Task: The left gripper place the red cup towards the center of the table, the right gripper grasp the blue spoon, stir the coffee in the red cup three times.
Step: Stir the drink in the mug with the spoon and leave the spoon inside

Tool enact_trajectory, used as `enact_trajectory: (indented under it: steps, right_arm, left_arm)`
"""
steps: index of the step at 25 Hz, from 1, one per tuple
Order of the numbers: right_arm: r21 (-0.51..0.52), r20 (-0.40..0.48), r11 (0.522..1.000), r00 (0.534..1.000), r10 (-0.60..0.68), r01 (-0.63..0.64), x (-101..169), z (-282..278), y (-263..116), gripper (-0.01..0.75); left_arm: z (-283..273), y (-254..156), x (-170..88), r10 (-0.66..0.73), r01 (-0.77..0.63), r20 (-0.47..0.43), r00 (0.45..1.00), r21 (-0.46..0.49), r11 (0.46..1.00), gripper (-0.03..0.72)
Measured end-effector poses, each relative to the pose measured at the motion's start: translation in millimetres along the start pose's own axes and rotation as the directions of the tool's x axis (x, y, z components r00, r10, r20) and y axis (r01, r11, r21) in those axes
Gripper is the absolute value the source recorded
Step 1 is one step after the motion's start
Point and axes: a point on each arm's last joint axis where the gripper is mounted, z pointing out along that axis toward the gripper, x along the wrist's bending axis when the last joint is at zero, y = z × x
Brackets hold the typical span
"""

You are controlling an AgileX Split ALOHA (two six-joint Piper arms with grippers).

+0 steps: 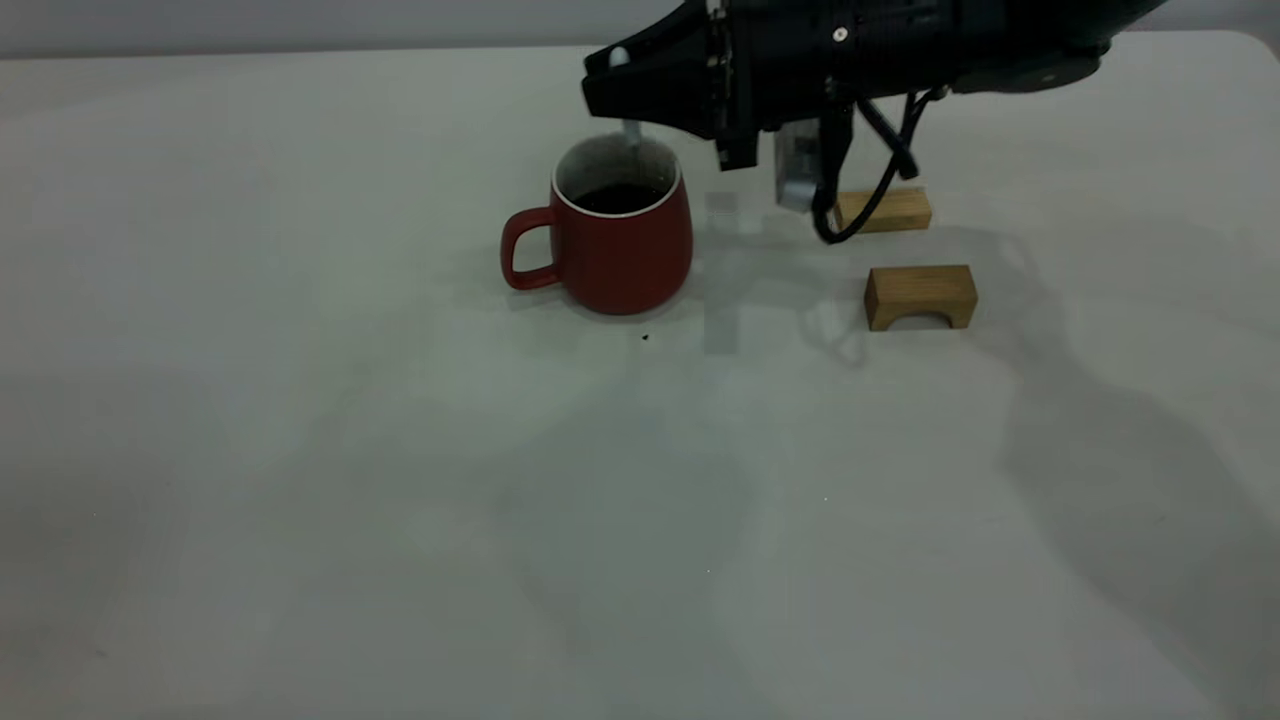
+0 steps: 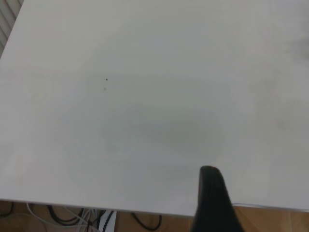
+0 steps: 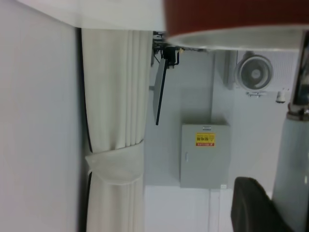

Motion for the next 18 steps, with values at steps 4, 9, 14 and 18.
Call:
enact_trajectory:
  steps: [4, 9, 14, 18]
  right_arm:
    - [0.016, 0.028, 1.000, 0.999, -0.027, 0.026, -4, 17, -7, 0.136]
    - [0.038, 0.022, 0.997, 0.997, -0.075, 0.074, 5, 25, -9, 0.136]
    - [0.008, -0.006, 0.997, 0.997, -0.082, 0.082, 18, 1, 1, 0.136]
    - [-0.033, 0.003, 0.998, 0.999, -0.045, 0.045, 11, -18, 5, 0.136]
  left_arm:
    - [0, 0, 0, 0.000, 0.000, 0.000, 1.000, 0.000, 1.000, 0.551]
    - [0, 0, 0, 0.000, 0.000, 0.000, 1.000, 0.000, 1.000, 0.551]
    - [0, 0, 0, 0.000, 0.000, 0.000, 1.000, 0.000, 1.000, 0.551]
    - [0, 0, 0, 0.000, 0.000, 0.000, 1.000, 0.000, 1.000, 0.551]
